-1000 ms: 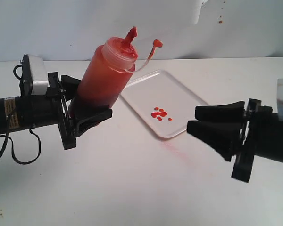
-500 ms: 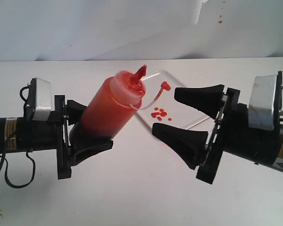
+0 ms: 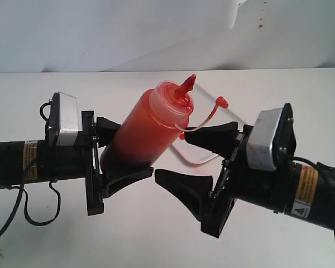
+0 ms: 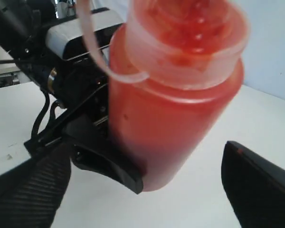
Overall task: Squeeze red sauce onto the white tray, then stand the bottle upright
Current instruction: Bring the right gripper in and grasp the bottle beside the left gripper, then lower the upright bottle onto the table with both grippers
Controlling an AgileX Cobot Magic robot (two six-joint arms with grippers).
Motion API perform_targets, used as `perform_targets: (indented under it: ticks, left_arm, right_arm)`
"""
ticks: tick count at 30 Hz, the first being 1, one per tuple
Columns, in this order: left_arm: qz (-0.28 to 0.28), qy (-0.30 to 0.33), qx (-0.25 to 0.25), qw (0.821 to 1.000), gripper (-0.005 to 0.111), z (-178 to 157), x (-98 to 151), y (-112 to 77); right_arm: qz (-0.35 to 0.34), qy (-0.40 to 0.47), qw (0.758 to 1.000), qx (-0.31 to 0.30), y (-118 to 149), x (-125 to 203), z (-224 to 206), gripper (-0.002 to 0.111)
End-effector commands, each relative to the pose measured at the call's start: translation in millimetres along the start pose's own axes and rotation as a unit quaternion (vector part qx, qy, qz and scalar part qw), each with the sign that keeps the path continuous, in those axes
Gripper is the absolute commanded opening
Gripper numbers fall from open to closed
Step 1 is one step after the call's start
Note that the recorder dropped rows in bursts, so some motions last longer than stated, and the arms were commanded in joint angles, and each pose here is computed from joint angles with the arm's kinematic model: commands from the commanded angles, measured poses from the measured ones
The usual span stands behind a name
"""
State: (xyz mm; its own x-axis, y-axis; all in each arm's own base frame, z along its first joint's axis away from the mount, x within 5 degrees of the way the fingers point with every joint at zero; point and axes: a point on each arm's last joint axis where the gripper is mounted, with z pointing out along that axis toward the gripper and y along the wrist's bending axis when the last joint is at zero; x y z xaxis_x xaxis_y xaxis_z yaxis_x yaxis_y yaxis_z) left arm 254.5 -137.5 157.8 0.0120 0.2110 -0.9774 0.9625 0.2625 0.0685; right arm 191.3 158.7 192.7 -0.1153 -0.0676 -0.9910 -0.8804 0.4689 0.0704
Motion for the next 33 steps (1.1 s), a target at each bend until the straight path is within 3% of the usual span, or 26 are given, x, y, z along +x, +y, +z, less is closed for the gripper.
perform_targets:
  ticks: [1,6,12,16,17,19,23,30,33]
  left_arm:
    - [0.003,-0.036,-0.005,0.999,0.0,-1,-11,0.2]
    - [0.006,-0.033,0.002,0.999,0.0,-1,-11,-1.2]
    - [0.01,-0.027,0.017,0.999,0.0,-1,-10,-3.9]
    - [-0.006,-0.019,0.02,1.0,0.0,2,0,-3.2]
    - [-0.024,-0.012,0.025,0.999,0.0,7,9,-4.7]
    - [-0.041,-0.005,0.033,0.999,0.0,14,19,-6.9]
    - [-0.065,0.006,0.046,0.997,0.0,29,37,-7.9]
    - [-0.066,0.017,0.072,0.995,0.0,38,48,-6.1]
    - [-0.069,0.018,0.075,0.995,0.0,38,48,-6.6]
  right_arm:
    - [0.026,0.002,0.999,0.023,-4,16,12,0.079]
    - [0.015,-0.064,0.998,-0.007,-17,9,48,0.079]
    - [-0.002,-0.078,0.997,-0.015,-25,1,63,0.075]
    - [-0.02,-0.082,0.996,-0.041,-23,-3,66,0.054]
    - [-0.02,-0.076,0.996,-0.038,-23,-2,67,0.041]
    - [-0.02,-0.072,0.997,-0.037,-23,-1,67,0.025]
    - [-0.019,-0.062,0.997,-0.033,-24,1,67,0.0]
    - [-0.02,0.069,0.997,0.016,-33,24,67,0.0]
    - [-0.023,0.084,0.996,0.023,-35,27,66,0.0]
